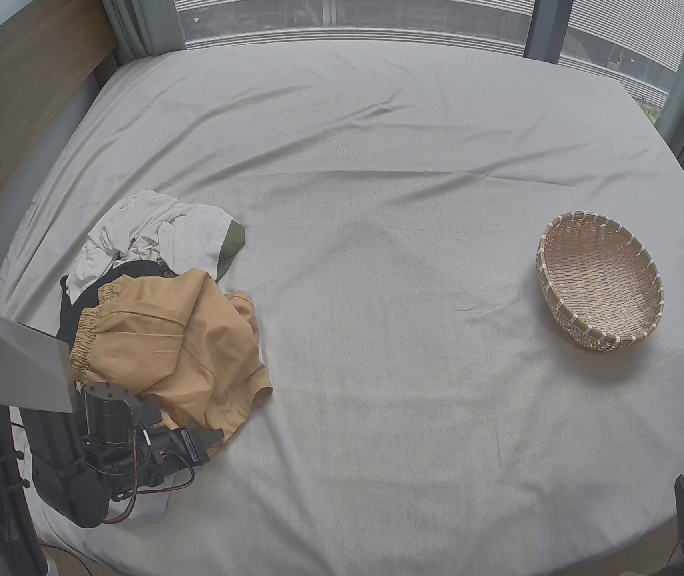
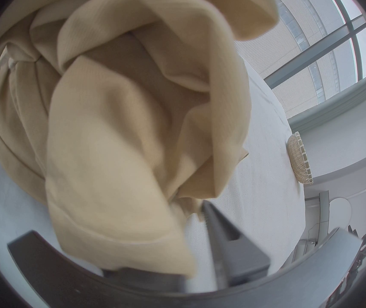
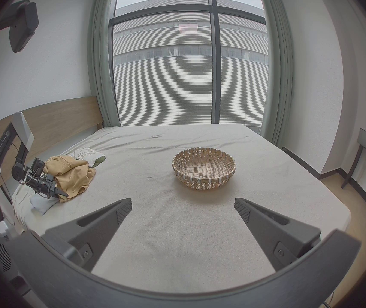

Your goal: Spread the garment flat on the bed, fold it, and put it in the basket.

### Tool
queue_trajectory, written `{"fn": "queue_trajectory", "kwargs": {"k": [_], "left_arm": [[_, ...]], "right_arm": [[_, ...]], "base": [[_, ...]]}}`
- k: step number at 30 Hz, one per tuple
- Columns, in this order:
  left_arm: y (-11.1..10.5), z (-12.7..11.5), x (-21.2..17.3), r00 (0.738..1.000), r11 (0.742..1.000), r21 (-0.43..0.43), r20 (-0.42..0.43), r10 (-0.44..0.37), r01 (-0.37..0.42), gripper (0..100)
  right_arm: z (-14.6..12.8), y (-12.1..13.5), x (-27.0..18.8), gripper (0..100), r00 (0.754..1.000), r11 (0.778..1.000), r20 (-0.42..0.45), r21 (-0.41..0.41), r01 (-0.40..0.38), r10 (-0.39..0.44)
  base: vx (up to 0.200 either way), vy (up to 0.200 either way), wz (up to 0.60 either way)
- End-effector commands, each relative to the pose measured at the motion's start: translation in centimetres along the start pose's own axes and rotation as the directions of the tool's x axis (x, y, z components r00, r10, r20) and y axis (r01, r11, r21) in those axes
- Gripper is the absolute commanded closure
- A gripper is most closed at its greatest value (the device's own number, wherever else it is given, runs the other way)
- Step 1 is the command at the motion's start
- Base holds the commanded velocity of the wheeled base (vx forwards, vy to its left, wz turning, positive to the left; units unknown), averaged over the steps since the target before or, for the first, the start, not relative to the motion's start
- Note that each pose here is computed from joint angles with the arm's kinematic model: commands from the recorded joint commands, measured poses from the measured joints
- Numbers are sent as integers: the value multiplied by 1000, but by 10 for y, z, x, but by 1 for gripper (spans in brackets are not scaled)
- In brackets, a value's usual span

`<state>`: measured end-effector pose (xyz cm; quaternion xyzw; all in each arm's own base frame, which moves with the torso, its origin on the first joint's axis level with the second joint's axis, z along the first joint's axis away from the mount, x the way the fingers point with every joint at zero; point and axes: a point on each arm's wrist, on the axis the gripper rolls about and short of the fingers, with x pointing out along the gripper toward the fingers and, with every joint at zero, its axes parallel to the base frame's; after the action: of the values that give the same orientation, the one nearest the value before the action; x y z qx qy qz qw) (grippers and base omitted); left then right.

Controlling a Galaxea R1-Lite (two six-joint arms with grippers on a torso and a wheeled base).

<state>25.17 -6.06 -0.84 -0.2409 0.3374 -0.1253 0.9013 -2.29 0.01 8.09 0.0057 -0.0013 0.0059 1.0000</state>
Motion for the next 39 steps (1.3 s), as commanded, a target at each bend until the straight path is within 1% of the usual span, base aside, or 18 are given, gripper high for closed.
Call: {"fn": "queue_trajectory", "kwargs": {"k": [1, 6, 8, 12, 14, 15, 19, 21, 22, 23, 24, 25, 28, 30, 31, 33, 34, 39], "left_arm": [[1, -1, 2, 1000, 1000, -1, -4, 1, -1, 100], [-4, 2, 4, 999, 999, 10, 32, -31, 30, 100], [-22, 5, 4, 991, 994, 7, 75, -111, 111, 100], [-47, 9, 3, 973, 979, 19, 106, -203, 203, 100], [-53, 9, 4, 968, 974, 16, 107, -227, 226, 100], [-63, 9, 6, 960, 965, 17, 105, -261, 260, 100], [-86, 5, 7, 936, 941, 32, 96, -339, 338, 100], [-90, 5, 6, 931, 936, 39, 97, -353, 351, 100], [-102, 7, 3, 912, 919, 53, 108, -395, 391, 100], [-104, 7, 2, 910, 916, 53, 108, -400, 397, 100], [-113, 8, 3, 895, 903, 55, 115, -430, 427, 100], [-118, 9, 3, 887, 895, 61, 118, -446, 442, 100], [-127, 10, 6, 873, 882, 72, 125, -472, 466, 100], [-137, 9, 11, 857, 866, 85, 126, -500, 493, 100], [-137, 9, 11, 857, 866, 85, 126, -500, 493, 100], [-148, 7, 17, 848, 855, 91, 109, -518, 511, 100], [-148, 7, 17, 848, 855, 91, 107, -518, 511, 100], [-170, 8, 26, 821, 826, 110, 101, -562, 552, 100]], "right_arm": [[-5, 0, 0, 0, 1000, 1000, -4, 1, -1, 1], [-5, 0, 0, 0, 1000, 1000, -4, 2, 1, -1], [-5, 0, 0, 0, 1000, 1000, -4, 2, 1, -1], [-5, 0, 0, 0, 1000, 1000, -4, 2, 1, -1], [-5, 0, 0, 0, 1000, 1000, -4, 2, 1, -1], [-5, 0, 0, 0, 1000, 1000, -4, 2, 1, -1], [-5, 0, 0, 0, 1000, 1000, -4, 2, 1, -1], [-5, 0, 0, 0, 1000, 1000, -4, 4, 1, -1], [-5, 0, 0, 0, 1000, 1000, -4, 4, 1, -1], [-5, 0, 0, 0, 1000, 1000, -4, 4, 1, -1], [-5, 0, 0, 0, 1000, 1000, -4, 2, 1, -1], [-5, 0, 0, 0, 1000, 1000, -4, 2, 1, -1], [-5, 0, 0, 0, 1000, 1000, -4, 2, 1, -1], [-5, 0, 0, 0, 1000, 1000, -4, 4, 1, -1], [-5, 0, 0, 0, 1000, 1000, -4, 4, 1, -1], [-5, 0, 0, 0, 1000, 1000, -4, 4, 1, -1], [-5, 0, 0, 0, 1000, 1000, -4, 4, 1, -1], [-5, 0, 0, 0, 1000, 1000, -4, 4, 1, -1]], "base": [[0, 0, 0], [0, 0, 0], [0, 0, 0], [0, 0, 0], [0, 0, 0], [0, 0, 0], [0, 0, 0], [0, 0, 0], [0, 0, 0], [0, 0, 0], [0, 0, 0], [0, 0, 0], [0, 0, 0], [0, 0, 0], [0, 0, 0], [0, 0, 0], [0, 0, 0], [0, 0, 0]]}}
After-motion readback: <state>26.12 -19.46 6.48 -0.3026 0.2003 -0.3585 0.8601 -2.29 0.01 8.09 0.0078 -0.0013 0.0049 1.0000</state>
